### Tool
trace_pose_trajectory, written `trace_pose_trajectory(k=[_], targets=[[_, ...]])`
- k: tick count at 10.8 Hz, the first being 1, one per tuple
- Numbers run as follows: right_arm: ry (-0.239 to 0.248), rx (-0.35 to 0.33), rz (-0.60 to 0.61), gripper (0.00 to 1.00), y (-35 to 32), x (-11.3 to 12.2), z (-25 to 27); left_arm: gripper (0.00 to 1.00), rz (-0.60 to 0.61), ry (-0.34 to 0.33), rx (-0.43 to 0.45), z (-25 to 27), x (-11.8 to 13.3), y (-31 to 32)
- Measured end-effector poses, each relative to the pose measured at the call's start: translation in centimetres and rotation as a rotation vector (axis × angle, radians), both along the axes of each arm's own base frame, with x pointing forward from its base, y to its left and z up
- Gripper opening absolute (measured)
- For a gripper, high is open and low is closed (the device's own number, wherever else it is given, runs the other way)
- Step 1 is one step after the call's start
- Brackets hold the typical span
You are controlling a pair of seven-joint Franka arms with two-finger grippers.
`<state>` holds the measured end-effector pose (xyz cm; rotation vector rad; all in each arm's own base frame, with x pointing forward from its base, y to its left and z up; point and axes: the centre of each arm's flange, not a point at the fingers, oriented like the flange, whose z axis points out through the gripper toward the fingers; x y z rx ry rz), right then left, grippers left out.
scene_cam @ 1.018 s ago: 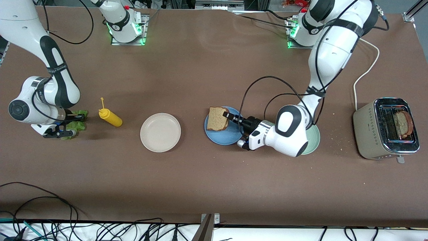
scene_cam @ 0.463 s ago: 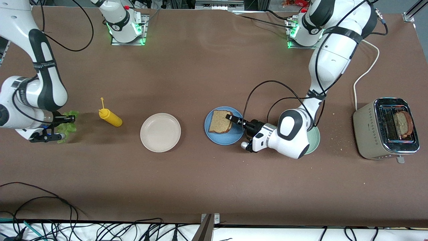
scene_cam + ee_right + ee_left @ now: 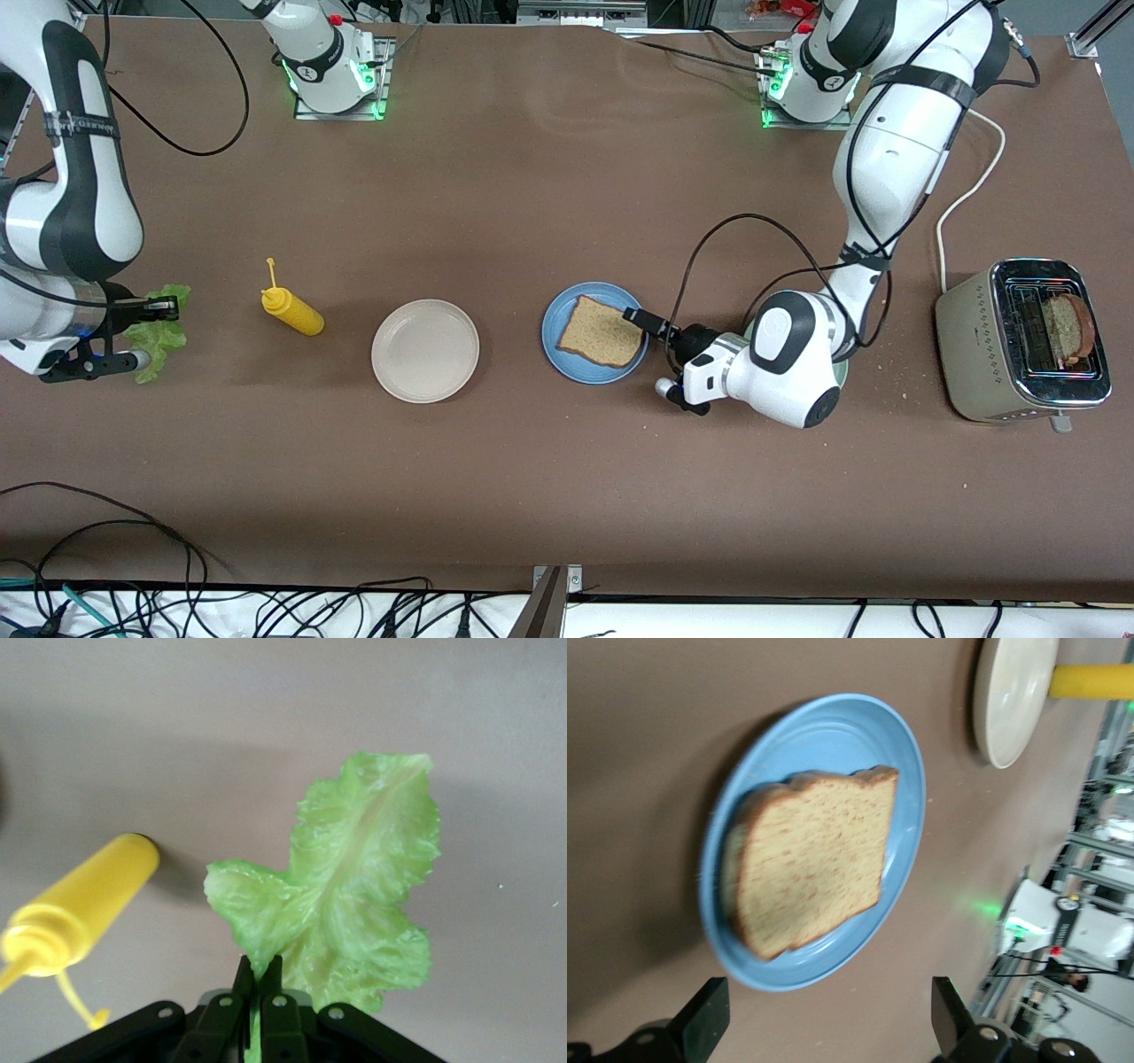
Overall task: Make sandwich in blue plate with both arms
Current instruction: 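Release the bread with the left gripper while the right gripper lifts the lettuce, then carry the lettuce with the right gripper and lower it onto the bread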
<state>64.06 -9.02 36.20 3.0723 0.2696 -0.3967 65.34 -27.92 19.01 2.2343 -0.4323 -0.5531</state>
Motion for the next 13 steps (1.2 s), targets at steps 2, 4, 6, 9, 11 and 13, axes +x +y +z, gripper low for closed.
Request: trace_pose_trajectory(k=[2,4,6,9,11,13], targets=[[-0.009,0.012,0.031,0.05,2.1,0.6,2.9,1.0,-0.058,-0.085,0.084,2.5,0.8,1.4],[-0.005,0.017,0.026,0.05,4.1,0.8,4.3,1.0,-0.116,-0.179,0.182,5.9,1.7,3.3],[0.0,0.018,-0.007,0.05,7.8,0.7,6.0,1.0,-0.144,-0.238,0.266,10.2,2.6,6.9],[-0.016,0.06,-0.058,0.05,16.3,0.3,9.0,1.0,-0.173,-0.335,0.424,19.1,2.9,13.1],[-0.028,0.092,-0.083,0.05,23.0,-0.9,10.4,1.0,-0.191,-0.401,0.526,25.4,1.9,15.4],[-0.075,0.129,-0.069,0.05,30.0,-2.2,11.5,1.0,-0.188,-0.457,0.599,31.5,0.2,16.9]])
